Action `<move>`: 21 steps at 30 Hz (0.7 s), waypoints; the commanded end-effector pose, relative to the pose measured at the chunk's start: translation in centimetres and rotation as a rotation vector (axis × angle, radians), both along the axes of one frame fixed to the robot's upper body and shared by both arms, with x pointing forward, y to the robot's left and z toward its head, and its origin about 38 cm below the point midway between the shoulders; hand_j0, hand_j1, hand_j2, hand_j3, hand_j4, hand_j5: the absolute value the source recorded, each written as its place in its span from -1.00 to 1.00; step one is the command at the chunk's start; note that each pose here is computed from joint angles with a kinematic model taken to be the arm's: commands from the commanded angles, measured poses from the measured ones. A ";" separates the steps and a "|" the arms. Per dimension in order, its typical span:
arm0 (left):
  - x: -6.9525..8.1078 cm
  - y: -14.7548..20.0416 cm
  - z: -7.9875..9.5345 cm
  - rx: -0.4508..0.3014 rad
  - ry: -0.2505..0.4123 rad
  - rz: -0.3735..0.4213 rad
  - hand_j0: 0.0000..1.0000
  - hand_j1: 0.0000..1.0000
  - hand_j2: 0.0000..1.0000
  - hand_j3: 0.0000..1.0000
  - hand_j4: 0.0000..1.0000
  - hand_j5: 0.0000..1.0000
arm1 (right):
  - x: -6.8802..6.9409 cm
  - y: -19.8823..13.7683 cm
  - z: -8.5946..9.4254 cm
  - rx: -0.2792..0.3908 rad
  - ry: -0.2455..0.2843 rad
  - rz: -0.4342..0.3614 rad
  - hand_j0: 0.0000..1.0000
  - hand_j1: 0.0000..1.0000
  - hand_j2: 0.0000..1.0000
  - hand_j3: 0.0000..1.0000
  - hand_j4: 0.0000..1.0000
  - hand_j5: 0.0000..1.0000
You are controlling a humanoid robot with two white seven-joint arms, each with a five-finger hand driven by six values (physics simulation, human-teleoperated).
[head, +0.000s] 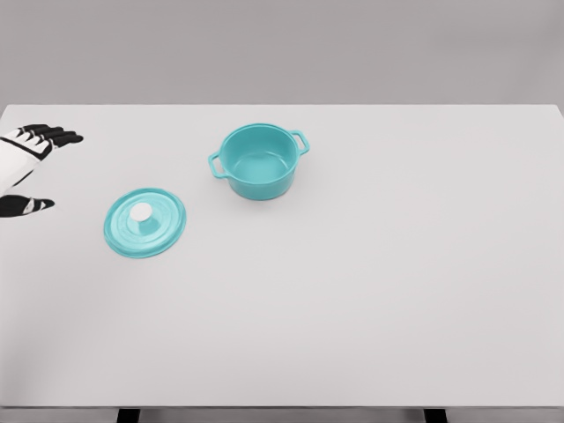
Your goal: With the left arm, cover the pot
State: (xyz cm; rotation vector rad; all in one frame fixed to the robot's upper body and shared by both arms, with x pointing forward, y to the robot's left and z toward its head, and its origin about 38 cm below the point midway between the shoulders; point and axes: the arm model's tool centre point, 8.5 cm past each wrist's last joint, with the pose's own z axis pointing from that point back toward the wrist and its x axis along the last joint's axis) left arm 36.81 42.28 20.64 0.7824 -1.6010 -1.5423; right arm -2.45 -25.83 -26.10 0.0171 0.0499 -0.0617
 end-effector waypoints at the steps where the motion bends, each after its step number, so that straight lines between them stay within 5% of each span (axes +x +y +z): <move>1: -0.2 -0.8 1.2 0.055 0.005 -0.057 0.77 0.77 0.77 0.77 0.77 0.77 | 0.0 0.0 0.0 0.000 0.000 0.000 1.00 1.00 1.00 1.00 1.00 1.00; 4: 0.4 -2.8 1.9 0.086 0.022 -0.143 0.74 0.74 0.74 0.74 0.74 0.74 | 0.0 0.0 0.0 0.001 0.001 0.000 1.00 1.00 1.00 1.00 1.00 1.00; 6: 0.7 -4.0 1.8 0.069 0.028 -0.179 0.48 0.48 0.48 0.48 0.48 0.48 | 0.0 0.0 0.0 0.000 0.000 0.000 1.00 1.00 1.00 1.00 1.00 1.00; 21: -0.6 -7.6 -0.6 0.097 0.104 -0.306 0.51 0.51 0.51 0.51 0.51 0.51 | 0.0 0.0 0.0 0.001 0.001 0.000 1.00 1.00 1.00 1.00 1.00 1.00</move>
